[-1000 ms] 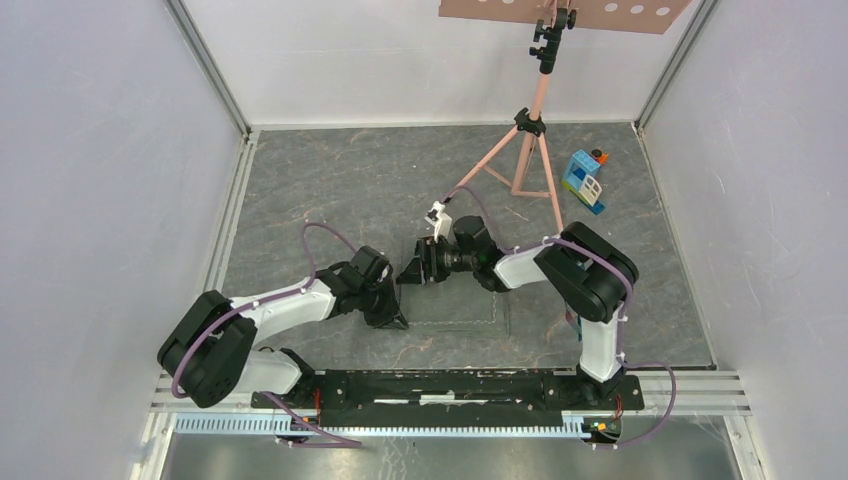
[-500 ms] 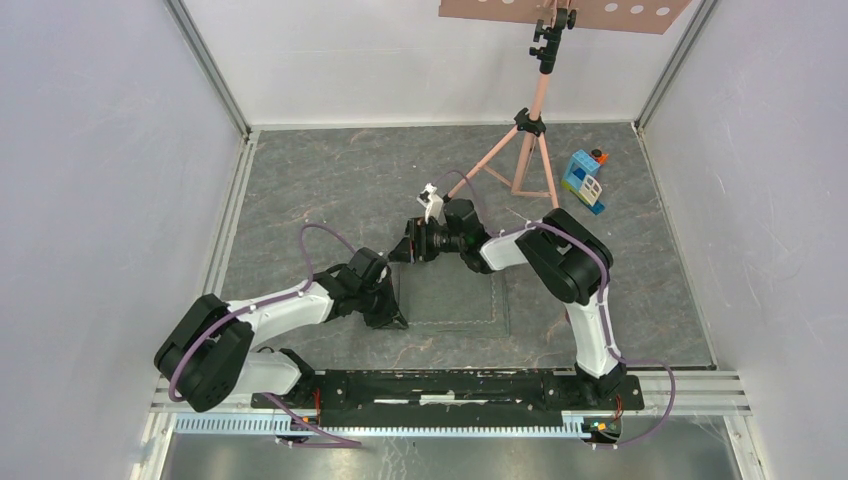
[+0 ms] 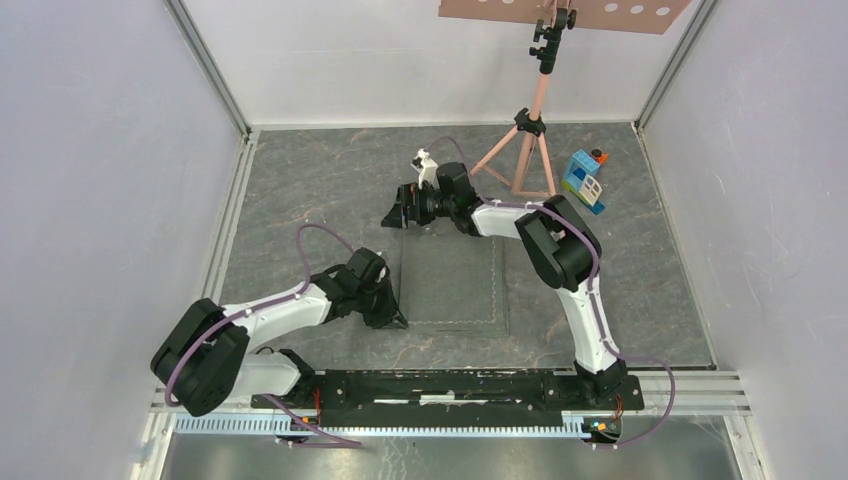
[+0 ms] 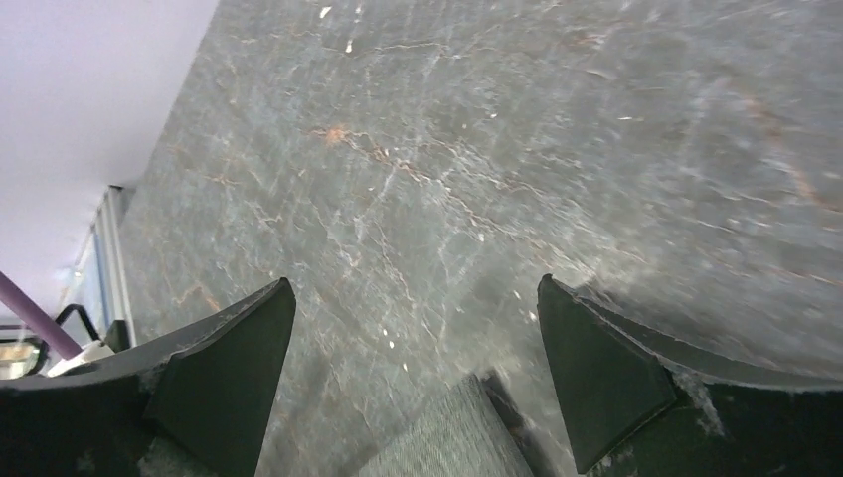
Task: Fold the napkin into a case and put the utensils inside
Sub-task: Smooth out the square-folded napkin at the center of the board, then pick up the top corner of the square folded napkin from the center of the board.
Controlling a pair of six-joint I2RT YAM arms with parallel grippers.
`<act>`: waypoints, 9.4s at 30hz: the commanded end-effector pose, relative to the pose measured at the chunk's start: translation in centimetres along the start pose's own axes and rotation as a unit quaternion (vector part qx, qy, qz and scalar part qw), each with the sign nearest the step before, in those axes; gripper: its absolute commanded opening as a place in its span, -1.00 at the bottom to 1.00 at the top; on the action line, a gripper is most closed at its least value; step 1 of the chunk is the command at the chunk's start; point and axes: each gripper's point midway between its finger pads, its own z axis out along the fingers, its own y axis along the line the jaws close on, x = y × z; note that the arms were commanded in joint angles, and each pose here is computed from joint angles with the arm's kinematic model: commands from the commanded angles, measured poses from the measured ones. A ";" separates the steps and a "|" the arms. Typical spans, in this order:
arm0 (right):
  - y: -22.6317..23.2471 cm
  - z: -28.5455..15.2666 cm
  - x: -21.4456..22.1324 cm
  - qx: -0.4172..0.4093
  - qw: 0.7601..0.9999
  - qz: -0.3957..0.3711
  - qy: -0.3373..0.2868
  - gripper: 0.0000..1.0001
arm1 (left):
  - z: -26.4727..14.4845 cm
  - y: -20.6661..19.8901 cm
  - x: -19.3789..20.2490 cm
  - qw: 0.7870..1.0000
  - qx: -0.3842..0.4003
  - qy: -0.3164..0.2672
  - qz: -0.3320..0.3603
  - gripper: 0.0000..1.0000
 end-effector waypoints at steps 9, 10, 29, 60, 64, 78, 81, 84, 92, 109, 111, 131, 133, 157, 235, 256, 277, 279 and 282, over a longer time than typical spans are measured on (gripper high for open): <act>5.2 -12.1 -1.3 0.030 0.999 -0.031 -0.013 0.96 | -5.8 -8.7 -2.4 0.991 0.130 -0.033 0.007 -0.11; 5.2 -12.7 -1.2 0.029 0.999 -0.031 -0.020 0.96 | -6.1 -9.4 -3.1 0.990 0.136 -0.037 0.014 0.04; -1.0 -14.0 3.5 0.040 0.998 0.049 -0.030 0.68 | 2.6 -7.2 -18.4 0.993 0.091 -0.068 -0.027 -0.14; -6.7 -26.9 6.3 0.274 0.962 -0.013 0.010 0.71 | 1.2 -5.1 -16.9 0.996 0.054 -0.070 -0.016 0.01; -4.5 -29.1 8.4 0.280 0.960 -0.015 0.014 0.70 | -1.6 -8.6 -13.9 0.992 0.055 -0.084 0.070 0.34; -7.5 -41.1 7.1 0.518 0.844 -0.005 -0.136 0.35 | 4.0 -17.9 4.2 0.948 -0.034 -0.009 0.317 0.18; -8.1 -41.4 7.8 0.526 0.840 -0.008 -0.131 0.29 | 5.4 -18.5 4.3 0.949 -0.043 -0.017 0.313 0.12; -8.3 -41.2 8.3 0.524 0.842 -0.010 -0.127 0.23 | 6.5 -19.2 3.5 0.950 -0.056 -0.038 0.305 -0.02; -8.3 -40.7 8.5 0.514 0.849 -0.012 -0.125 0.17 | 8.1 -20.8 2.7 0.946 -0.077 -0.069 0.306 -0.21; -8.1 -40.1 8.8 0.498 0.858 -0.014 -0.122 0.15 | 10.7 -19.5 4.2 0.931 -0.136 -0.062 0.332 -0.15; -8.1 -40.1 8.9 0.497 0.859 -0.015 -0.122 0.15 | 10.6 -19.6 4.1 0.931 -0.136 -0.064 0.332 -0.18; -8.1 -39.7 9.0 0.487 0.865 -0.016 -0.118 0.15 | 9.4 -20.0 4.5 0.932 -0.123 -0.062 0.336 -0.47; -8.0 -39.6 9.0 0.486 0.866 -0.016 -0.118 0.15 | 9.0 -20.2 4.3 0.931 -0.121 -0.068 0.336 -0.53; -8.0 -39.1 9.1 0.474 0.873 -0.018 -0.111 0.14 | 7.0 -21.4 4.1 0.941 -0.063 -0.049 0.328 -0.54; -7.9 -38.4 9.5 0.459 0.882 -0.019 -0.103 0.13 | 9.1 -20.0 3.9 0.925 -0.114 -0.055 0.359 -0.51; -8.0 -38.4 9.7 0.460 0.882 -0.017 -0.097 0.13 | 6.8 -20.9 3.9 0.946 -0.049 -0.037 0.319 -0.82; -7.8 -37.3 10.3 0.435 0.897 -0.014 -0.079 0.13 | 7.5 -20.3 3.7 0.967 0.062 0.014 0.246 -0.64; -7.8 -37.2 10.2 0.434 0.897 -0.014 -0.079 0.13 | 7.6 -20.3 3.8 0.967 0.064 0.016 0.246 -0.62; -7.8 -37.2 10.3 0.434 0.897 -0.013 -0.077 0.13 | 7.6 -20.3 3.8 0.967 0.066 0.016 0.245 -0.57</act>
